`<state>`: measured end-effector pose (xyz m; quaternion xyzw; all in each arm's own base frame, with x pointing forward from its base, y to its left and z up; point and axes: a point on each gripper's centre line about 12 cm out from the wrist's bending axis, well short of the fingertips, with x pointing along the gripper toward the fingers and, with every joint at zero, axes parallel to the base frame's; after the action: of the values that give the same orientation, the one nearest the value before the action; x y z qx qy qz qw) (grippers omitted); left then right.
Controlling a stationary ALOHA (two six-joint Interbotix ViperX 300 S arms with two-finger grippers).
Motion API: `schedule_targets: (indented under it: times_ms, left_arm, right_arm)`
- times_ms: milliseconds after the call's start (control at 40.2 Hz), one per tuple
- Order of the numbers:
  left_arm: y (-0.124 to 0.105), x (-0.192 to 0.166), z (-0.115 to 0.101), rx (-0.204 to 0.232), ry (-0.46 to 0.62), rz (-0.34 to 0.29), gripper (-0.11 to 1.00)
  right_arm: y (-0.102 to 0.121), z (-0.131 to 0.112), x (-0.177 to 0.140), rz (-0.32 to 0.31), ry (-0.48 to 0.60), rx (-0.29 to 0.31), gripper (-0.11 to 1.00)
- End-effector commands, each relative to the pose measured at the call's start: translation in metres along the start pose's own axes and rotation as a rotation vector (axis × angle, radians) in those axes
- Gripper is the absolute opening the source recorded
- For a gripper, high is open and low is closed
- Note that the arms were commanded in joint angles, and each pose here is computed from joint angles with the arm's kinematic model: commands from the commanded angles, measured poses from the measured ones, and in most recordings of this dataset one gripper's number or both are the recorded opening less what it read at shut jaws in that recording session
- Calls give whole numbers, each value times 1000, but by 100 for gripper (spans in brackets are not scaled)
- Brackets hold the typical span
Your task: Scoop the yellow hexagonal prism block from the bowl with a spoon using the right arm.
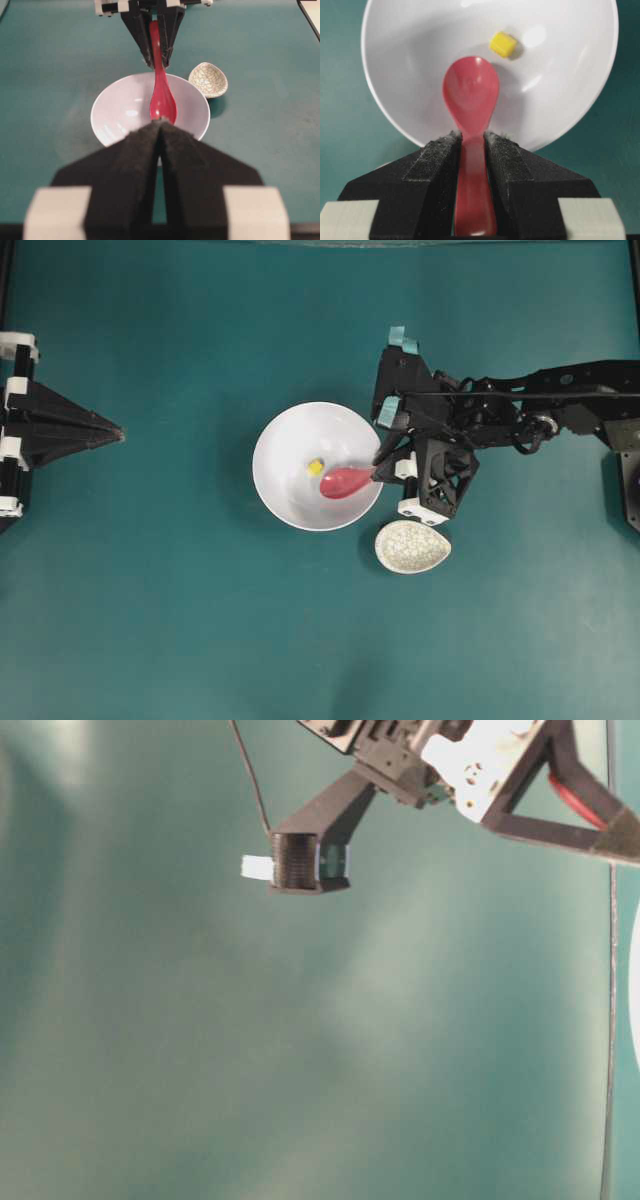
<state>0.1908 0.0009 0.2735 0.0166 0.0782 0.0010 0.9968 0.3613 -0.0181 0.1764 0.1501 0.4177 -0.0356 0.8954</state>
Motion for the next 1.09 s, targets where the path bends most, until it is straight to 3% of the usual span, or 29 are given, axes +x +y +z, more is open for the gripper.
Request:
schedule_targets:
  times_ms: [0,596,1068]
  left_arm:
    - [1,1,10,4,-24,2,-1]
    - [1,1,10,4,-24,2,-1]
    - [1,1,10,4,-24,2,-1]
  right_arm:
    - [-1,11,-5,1,-32,7,24]
    - [-9,9,-1,-11,5,77,24]
    - [-9,22,24,-18,14,53,24]
